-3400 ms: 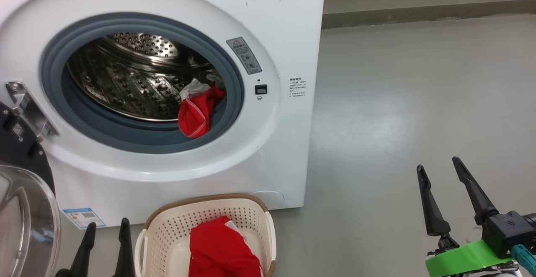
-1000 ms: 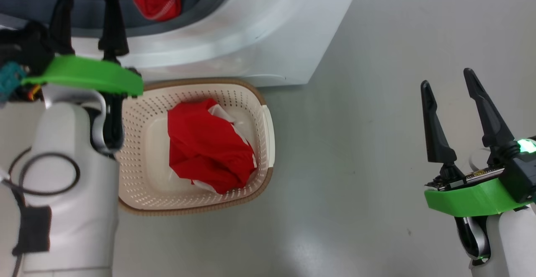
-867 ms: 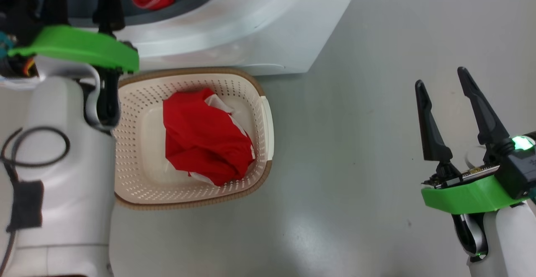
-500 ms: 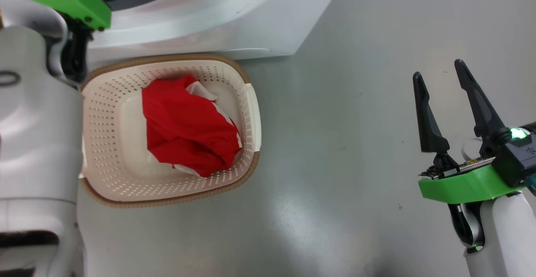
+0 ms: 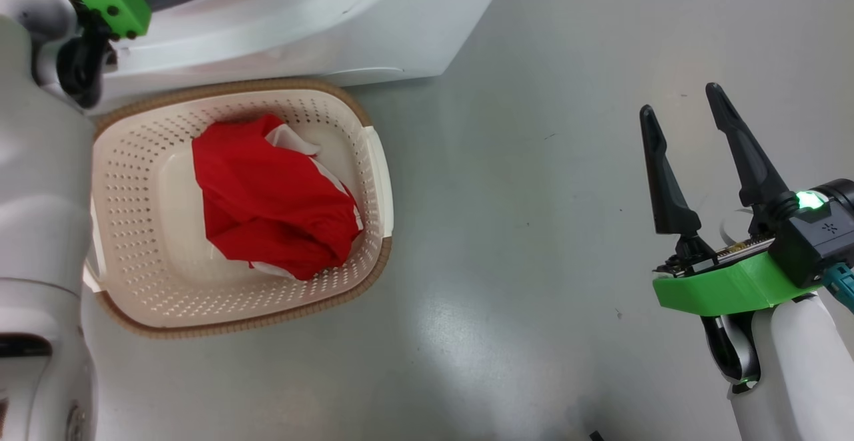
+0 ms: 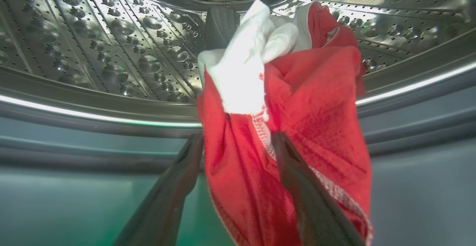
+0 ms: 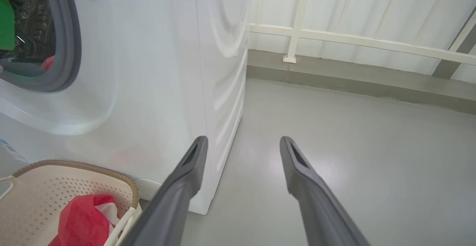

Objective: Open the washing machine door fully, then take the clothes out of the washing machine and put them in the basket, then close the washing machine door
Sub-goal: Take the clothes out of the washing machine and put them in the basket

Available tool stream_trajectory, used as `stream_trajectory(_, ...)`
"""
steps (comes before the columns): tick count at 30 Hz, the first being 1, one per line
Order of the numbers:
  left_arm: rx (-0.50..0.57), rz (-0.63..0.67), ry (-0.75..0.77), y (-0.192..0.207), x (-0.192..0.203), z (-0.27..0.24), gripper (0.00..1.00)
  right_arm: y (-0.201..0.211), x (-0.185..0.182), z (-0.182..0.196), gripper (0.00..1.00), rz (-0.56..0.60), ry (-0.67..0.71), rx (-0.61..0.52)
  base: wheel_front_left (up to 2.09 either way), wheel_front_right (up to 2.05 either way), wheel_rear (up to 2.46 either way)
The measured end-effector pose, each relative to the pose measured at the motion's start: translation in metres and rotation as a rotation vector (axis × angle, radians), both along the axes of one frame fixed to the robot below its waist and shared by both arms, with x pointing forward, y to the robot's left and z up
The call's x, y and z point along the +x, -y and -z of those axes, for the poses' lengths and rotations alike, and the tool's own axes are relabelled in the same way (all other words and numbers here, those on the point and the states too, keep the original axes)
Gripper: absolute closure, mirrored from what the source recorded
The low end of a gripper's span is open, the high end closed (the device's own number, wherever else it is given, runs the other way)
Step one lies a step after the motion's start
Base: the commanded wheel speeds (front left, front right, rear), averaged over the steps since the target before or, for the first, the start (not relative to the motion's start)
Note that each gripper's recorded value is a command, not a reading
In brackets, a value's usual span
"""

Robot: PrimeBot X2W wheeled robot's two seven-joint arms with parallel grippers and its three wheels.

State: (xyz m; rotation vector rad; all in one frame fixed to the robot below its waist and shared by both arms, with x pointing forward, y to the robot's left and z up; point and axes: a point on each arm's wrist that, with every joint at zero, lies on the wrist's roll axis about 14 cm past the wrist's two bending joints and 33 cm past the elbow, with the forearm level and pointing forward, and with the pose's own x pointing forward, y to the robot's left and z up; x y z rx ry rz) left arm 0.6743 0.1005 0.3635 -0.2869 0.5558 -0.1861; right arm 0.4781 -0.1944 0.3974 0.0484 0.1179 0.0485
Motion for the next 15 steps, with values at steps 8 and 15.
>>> stream_trajectory(8,0.016,0.018,-0.032,0.007,0.001,0.006,1.00,-0.001,-0.003,0.002,0.00,0.000,-0.008,0.012,0.00,0.00,0.00)
stream_trajectory(15,0.074,0.004,0.129,0.000,0.011,-0.018,1.00,-0.003,-0.001,0.001,0.00,-0.003,-0.004,0.018,0.00,0.00,0.00)
